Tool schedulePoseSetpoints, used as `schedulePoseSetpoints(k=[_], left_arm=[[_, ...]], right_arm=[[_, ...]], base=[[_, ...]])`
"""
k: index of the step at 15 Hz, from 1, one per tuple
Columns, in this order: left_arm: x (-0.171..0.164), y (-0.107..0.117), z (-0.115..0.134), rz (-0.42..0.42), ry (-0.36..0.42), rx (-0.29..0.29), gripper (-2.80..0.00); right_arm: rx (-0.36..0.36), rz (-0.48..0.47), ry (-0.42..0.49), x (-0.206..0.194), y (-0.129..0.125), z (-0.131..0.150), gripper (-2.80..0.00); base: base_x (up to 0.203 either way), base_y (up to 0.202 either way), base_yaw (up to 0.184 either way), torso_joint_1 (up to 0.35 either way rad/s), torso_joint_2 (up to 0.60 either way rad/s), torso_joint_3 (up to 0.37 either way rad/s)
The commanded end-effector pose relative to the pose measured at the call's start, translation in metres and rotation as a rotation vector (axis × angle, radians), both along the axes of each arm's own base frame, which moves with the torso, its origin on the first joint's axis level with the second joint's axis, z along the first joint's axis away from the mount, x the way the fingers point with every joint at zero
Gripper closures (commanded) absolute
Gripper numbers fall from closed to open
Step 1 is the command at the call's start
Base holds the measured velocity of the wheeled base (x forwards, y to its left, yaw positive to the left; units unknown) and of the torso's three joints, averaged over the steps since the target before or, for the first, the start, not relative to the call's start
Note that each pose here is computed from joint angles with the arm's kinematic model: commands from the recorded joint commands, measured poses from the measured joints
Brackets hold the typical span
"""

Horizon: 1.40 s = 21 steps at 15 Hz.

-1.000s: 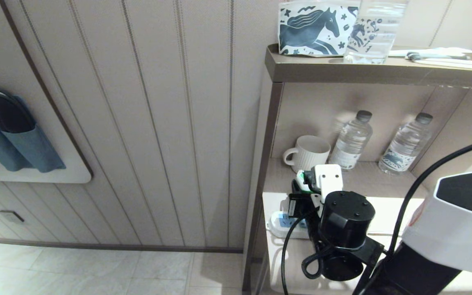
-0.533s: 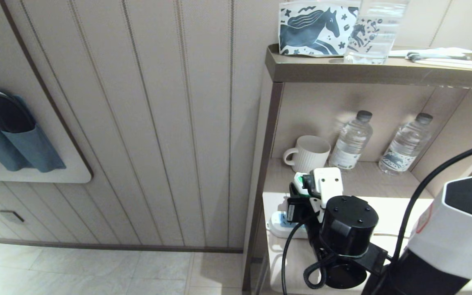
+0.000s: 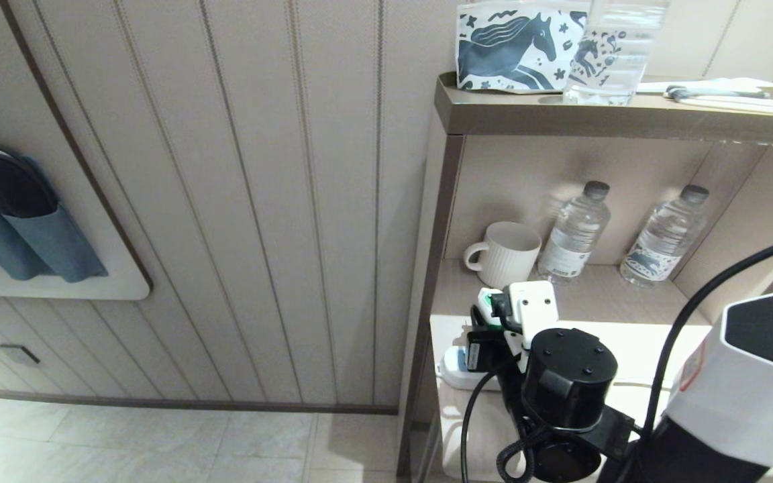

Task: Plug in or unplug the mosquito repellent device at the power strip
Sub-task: Place the mosquito repellent liquid on the table

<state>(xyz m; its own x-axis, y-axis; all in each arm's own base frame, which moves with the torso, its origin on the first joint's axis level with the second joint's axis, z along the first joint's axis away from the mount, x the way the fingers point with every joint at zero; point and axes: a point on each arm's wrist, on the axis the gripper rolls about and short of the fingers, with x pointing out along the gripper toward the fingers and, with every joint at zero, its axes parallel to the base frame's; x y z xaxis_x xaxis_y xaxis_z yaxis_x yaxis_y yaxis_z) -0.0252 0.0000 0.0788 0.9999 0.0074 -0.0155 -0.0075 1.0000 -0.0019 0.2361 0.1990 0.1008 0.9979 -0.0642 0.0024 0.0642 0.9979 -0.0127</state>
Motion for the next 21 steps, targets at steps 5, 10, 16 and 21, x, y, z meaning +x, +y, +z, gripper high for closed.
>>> schedulePoseSetpoints(k=[5, 10, 16, 21], left_arm=[[0.0001, 0.0000, 0.0000, 0.001, 0.001, -0.001, 0.00], [0.0001, 0.0000, 0.0000, 0.000, 0.001, -0.001, 0.00], [0.0001, 0.0000, 0.0000, 0.000, 0.001, -0.001, 0.00], [0.0001, 0.0000, 0.0000, 0.000, 0.001, 0.000, 0.00]], right_arm=[[0.024, -0.005, -0.026, 0.0007, 0.0011, 0.0008, 0.00], [0.025, -0.010, -0.027, 0.0003, -0.0001, 0.0016, 0.00], [0.021, -0.011, -0.022, -0.0020, -0.0022, 0.0015, 0.00], [0.025, -0.011, -0.021, -0.0039, -0.0039, 0.0023, 0.00]], base=[[0.000, 0.000, 0.000, 0.000, 0.00, 0.000], [0.000, 0.000, 0.000, 0.000, 0.00, 0.000], [0.000, 0.000, 0.000, 0.000, 0.00, 0.000], [0.000, 0.000, 0.000, 0.000, 0.00, 0.000]])
